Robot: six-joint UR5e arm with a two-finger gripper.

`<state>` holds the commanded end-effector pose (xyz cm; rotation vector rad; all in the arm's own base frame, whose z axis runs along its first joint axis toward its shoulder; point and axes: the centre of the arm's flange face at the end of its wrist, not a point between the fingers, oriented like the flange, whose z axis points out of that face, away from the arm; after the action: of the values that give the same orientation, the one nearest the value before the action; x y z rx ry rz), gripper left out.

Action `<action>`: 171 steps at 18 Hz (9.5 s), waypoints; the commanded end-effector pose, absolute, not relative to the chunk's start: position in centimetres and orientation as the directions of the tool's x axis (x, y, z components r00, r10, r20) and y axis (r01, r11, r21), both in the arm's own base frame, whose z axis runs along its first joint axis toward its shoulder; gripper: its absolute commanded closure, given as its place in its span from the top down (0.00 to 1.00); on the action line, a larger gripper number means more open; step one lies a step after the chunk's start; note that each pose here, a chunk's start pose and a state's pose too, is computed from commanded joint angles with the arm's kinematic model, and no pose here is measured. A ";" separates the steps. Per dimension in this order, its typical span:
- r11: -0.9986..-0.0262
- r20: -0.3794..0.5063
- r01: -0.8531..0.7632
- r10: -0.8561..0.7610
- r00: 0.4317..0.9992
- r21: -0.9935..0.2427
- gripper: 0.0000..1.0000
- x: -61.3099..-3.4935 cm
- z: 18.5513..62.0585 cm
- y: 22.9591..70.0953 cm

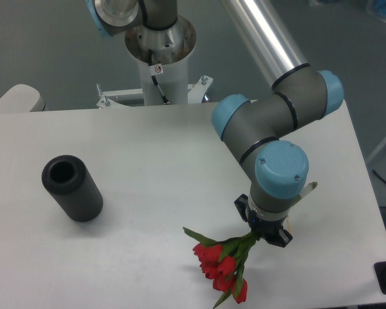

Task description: Insert the flowers into the vase

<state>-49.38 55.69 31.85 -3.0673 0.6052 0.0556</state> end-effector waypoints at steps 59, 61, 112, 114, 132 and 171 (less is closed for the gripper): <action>-0.308 0.196 -0.001 -0.610 0.768 -0.952 0.08 -21.2 46.3 55.1; -0.311 0.200 -0.001 -0.616 0.762 -0.950 0.08 -20.5 45.9 55.0; -0.291 0.113 -0.128 -0.685 0.720 -0.948 0.65 -18.8 30.7 52.9; -0.292 0.112 -0.128 -0.681 0.724 -0.948 0.71 -19.0 30.8 52.8; -0.330 0.123 -0.065 -0.515 0.848 -0.942 1.00 -28.7 31.1 47.5; -0.888 -0.069 -0.459 -0.456 0.887 -0.029 1.00 -55.4 33.8 48.2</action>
<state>-55.36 48.23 33.80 -3.0088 0.7302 0.0937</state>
